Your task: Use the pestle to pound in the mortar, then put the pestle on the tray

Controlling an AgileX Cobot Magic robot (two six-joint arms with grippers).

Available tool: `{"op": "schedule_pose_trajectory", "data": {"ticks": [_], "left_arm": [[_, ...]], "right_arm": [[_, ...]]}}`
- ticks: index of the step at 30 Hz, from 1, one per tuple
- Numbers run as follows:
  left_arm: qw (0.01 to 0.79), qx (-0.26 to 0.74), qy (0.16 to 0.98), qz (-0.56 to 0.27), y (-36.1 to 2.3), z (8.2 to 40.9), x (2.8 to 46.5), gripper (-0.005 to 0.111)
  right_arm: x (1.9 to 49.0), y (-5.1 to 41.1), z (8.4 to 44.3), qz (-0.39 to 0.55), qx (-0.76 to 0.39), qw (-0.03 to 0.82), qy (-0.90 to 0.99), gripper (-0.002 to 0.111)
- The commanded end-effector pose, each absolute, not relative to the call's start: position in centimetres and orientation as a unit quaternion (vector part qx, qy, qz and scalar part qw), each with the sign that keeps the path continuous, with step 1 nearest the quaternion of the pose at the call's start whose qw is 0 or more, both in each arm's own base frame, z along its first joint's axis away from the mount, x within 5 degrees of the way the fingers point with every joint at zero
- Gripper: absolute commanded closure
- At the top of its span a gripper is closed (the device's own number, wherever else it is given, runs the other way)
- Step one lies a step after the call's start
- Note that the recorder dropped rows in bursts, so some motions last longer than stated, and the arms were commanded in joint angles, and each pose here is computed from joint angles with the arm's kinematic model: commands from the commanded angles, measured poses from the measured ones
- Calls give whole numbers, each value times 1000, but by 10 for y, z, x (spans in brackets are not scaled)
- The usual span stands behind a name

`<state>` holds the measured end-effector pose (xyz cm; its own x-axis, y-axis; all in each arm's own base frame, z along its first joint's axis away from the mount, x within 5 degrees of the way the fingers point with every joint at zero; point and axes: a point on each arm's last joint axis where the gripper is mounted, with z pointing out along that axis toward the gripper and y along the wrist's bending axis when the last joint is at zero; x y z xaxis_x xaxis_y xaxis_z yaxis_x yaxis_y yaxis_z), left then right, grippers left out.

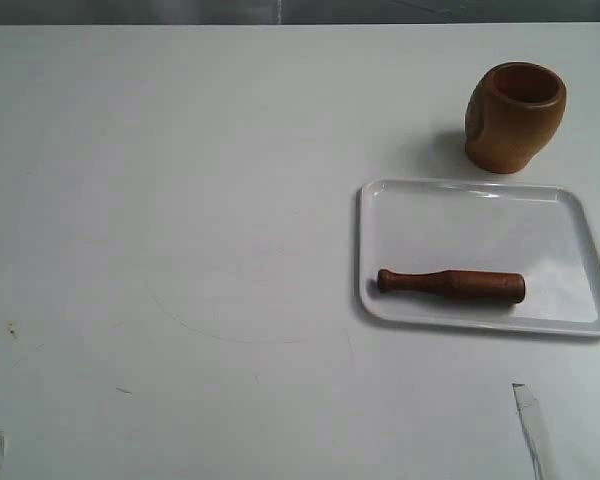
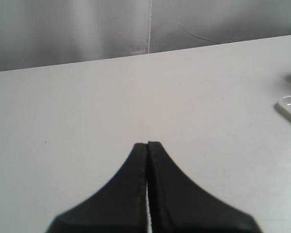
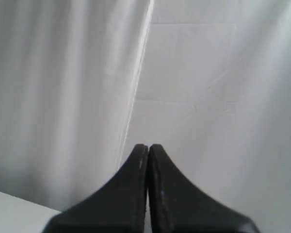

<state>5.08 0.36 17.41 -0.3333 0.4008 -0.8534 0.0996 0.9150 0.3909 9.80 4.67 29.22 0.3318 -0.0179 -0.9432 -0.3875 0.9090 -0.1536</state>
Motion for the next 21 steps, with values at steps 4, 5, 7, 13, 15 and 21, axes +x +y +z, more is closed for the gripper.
{"op": "schedule_pose_trajectory", "data": {"ticks": [4,5,7,13,15,21], "left_arm": [[559,153,805,128,3,174,51,107],[559,153,805,128,3,174,51,107],[559,153,805,128,3,174,51,107],[559,153,805,128,3,174,51,107],[559,153,805,128,3,174,51,107],[559,153,805,128,3,174,51,107]], "right_arm": [[86,42,233,154,-162,757,613,108],[84,42,230,149,-171,760,610,108],[85,44,225,137,-193,745,624,108],[86,43,210,149,-179,681,694,108],[86,43,207,161,-163,666,710,108],[86,41,200,172,-138,637,739,108]]}}
